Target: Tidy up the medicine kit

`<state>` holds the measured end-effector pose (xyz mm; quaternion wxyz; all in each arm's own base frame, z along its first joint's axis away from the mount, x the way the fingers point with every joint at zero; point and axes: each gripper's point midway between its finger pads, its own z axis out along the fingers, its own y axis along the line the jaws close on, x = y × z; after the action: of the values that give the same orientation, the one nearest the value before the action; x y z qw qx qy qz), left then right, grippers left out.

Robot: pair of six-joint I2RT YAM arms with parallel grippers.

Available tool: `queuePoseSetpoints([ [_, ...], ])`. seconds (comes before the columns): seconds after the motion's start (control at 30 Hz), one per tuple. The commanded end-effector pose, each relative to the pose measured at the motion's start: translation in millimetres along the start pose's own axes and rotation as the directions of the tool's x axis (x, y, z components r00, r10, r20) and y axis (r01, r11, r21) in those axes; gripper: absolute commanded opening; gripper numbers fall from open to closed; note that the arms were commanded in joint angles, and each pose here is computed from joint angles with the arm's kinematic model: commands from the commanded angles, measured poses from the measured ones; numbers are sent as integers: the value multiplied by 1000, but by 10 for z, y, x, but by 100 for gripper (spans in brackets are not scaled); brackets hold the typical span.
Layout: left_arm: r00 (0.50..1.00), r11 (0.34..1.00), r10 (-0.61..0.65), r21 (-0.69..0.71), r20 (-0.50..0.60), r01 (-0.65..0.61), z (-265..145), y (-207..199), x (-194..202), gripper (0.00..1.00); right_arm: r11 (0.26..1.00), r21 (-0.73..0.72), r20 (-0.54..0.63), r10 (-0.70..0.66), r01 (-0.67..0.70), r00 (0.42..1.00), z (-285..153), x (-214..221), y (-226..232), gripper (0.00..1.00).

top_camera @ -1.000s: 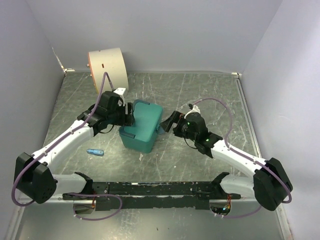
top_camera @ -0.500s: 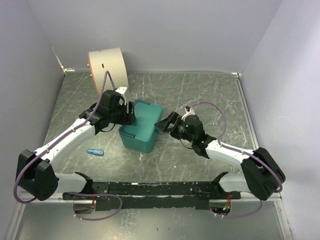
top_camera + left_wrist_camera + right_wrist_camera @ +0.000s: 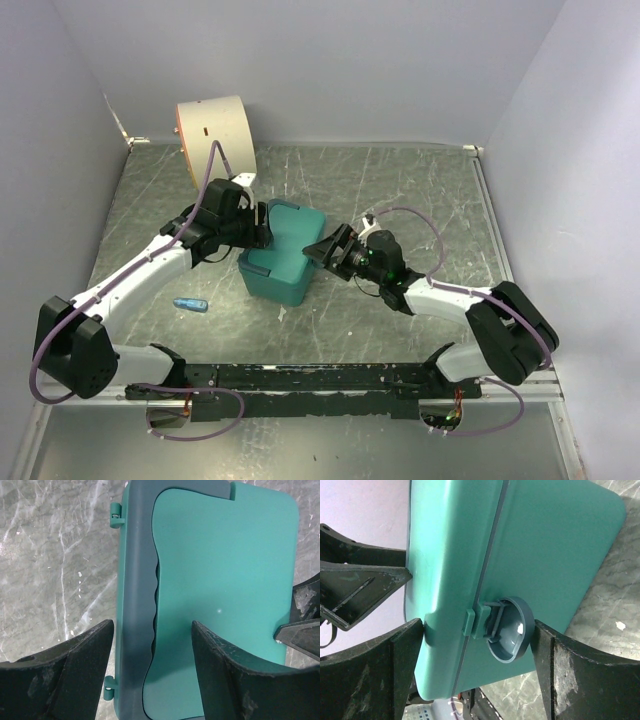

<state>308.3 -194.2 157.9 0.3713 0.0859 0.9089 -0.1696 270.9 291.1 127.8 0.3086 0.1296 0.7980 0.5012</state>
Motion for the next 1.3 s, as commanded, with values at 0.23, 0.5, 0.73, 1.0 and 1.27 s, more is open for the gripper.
queuePoseSetpoints([
  [0.23,991,998,25,-47,-133,-31,29,161,432,72,1000,-4,62,-3,3,998,-99,-147,134,65],
  [0.5,991,997,32,-60,-132,-40,5,204,472,72,1000,-4,36,-12,13,999,-78,-139,209,58],
  [0.73,990,997,41,-56,-136,-49,-11,203,479,72,1000,-5,24,-24,24,999,-44,-133,336,55],
  [1.0,989,998,38,-40,-141,-44,-19,174,494,71,989,133,-15,-55,56,998,24,-90,292,48],
  [1.27,986,999,35,-34,-165,-42,-12,168,546,70,966,239,-28,-89,93,996,35,-114,298,40],
])
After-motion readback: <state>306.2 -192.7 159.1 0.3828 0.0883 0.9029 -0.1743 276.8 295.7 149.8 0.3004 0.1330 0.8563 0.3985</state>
